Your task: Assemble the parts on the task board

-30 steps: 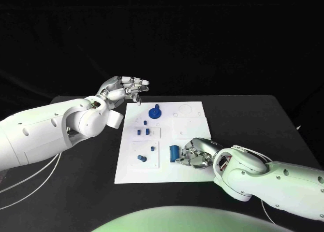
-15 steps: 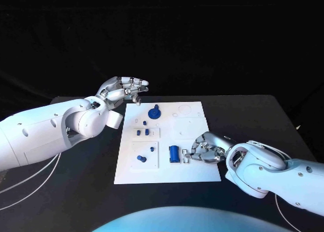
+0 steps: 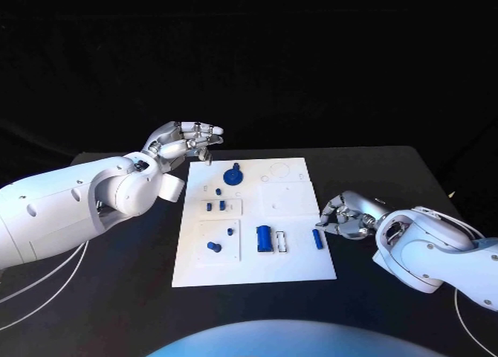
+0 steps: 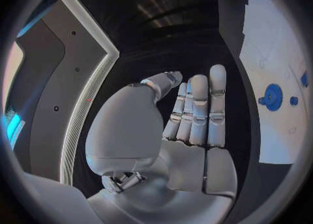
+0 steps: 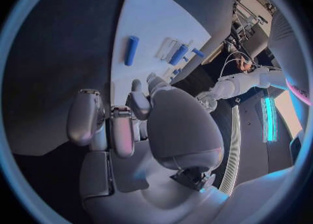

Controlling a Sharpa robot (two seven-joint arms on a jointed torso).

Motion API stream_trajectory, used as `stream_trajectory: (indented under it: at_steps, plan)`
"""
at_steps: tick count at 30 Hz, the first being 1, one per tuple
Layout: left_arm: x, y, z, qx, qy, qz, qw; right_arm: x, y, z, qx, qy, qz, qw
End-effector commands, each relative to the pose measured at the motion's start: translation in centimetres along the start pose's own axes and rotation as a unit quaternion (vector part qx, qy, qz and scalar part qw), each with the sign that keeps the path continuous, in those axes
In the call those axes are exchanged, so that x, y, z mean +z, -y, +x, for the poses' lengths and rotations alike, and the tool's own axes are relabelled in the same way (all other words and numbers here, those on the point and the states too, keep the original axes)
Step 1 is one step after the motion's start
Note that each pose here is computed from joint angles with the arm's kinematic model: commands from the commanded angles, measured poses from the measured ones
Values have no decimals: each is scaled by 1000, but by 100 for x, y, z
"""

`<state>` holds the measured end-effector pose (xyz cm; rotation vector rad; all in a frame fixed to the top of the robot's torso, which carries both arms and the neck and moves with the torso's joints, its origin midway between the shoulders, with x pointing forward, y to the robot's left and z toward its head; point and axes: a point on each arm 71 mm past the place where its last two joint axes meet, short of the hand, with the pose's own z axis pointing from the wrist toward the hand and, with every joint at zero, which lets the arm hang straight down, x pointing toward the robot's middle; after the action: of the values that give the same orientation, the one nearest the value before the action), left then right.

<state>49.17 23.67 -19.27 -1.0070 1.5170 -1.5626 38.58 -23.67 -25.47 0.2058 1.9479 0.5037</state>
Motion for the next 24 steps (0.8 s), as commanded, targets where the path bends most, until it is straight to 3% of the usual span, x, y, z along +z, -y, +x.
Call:
stream_trajectory:
  at_steps: [1,10,24]
  plan:
    - [4,-6,26,-6,-7,2,1000,-9,57,-7,-28,7,3,1000]
    - [-3,-29,31,-7,-8,0,1000,-18,142,105,-51,-3,19,999]
    - [-9,-36,24,-7,-7,-1,1000,38,76,332,-51,-26,16,998]
